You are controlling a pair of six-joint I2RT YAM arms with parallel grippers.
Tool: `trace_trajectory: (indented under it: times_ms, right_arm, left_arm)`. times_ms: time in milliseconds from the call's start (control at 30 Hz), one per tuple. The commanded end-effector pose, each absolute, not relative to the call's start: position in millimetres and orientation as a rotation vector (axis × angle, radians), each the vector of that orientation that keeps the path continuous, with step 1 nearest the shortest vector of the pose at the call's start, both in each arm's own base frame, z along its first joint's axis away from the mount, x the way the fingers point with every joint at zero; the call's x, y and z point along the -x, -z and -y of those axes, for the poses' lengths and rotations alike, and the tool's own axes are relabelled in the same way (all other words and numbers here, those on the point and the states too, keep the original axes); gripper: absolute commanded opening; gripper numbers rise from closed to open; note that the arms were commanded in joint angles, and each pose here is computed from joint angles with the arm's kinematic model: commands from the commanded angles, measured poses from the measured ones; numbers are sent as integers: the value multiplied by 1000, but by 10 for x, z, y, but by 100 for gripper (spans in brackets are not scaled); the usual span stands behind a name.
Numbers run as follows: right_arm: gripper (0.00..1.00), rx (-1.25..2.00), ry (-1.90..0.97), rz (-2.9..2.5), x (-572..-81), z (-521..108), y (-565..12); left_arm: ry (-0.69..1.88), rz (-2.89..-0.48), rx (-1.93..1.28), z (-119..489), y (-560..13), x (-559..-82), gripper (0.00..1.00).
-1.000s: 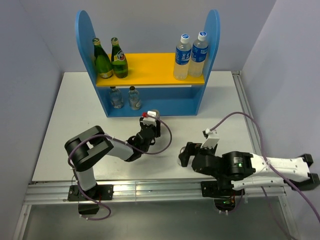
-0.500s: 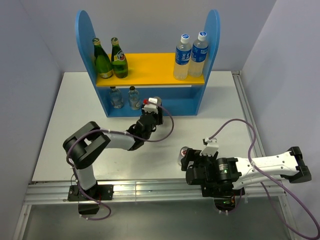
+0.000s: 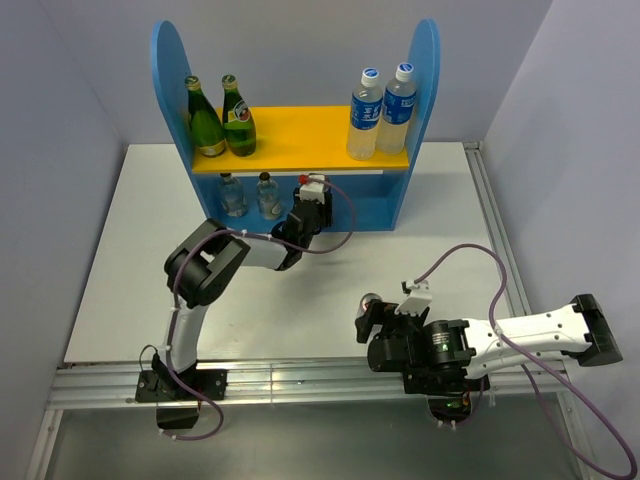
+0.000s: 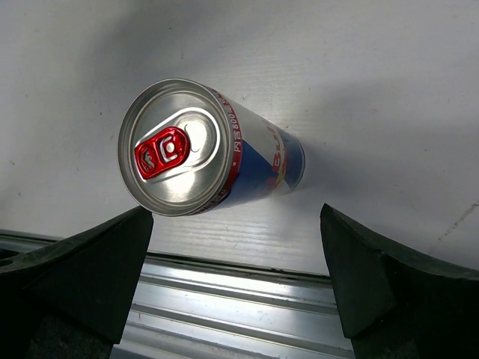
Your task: Place and organize the beverage onto the shelf
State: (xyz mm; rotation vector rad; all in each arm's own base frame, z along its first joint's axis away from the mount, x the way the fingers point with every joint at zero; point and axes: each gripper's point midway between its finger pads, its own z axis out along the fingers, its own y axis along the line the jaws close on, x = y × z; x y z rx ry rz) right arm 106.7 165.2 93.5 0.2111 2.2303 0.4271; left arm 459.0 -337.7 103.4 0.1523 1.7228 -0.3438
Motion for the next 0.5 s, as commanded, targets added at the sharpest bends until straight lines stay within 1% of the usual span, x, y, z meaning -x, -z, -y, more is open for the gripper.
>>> trace_trajectory:
  times_ms: [0, 133, 167, 200, 267, 300, 333, 367, 400, 433, 467]
  right_arm:
    - [100, -244, -466, -2155, -1155, -1661, -1009]
    - [100, -244, -478, -2141, -1172, -1652, -999]
    - [100, -242, -482, -2141, -1169, -1658, -996]
    - [100, -231, -480, -2140, -1169, -1667, -992]
    - [100, -234, -486, -2137, -1173, -1694, -988]
    - [100, -224, -480, -2137, -1173, -1701, -981]
    - [100, -224, -481, -2137, -1172, -1714, -971]
    - [100, -225, -482, -2135, -1174, -1724, -971]
    - [100, -221, -478, -2133, -1178, -1737, -973]
    - [100, -224, -473, -2129, -1184, -1729, -978]
    - [100, -228, -471, -2125, -1190, -1731, -983]
  left_arm:
    - [413, -1640, -113, 3471, -1350, -4831, 0]
    - [420, -1651, -117, 3492, -1336, -4923, 0]
    - [419, -1661, -122, 3499, -1315, -4922, 3]
    - [416, -1669, -126, 3500, -1295, -4930, 14]
    - [425, -1667, -130, 3510, -1315, -4921, 32]
    - [428, -1667, -131, 3511, -1311, -4913, 48]
    - [428, -1670, -131, 3496, -1294, -4895, 56]
    - [433, -1666, -129, 3493, -1316, -4887, 70]
    - [434, -1665, -130, 3497, -1324, -4877, 93]
    - [432, -1670, -134, 3488, -1304, -4863, 99]
    - [430, -1666, -129, 3477, -1325, -4862, 99]
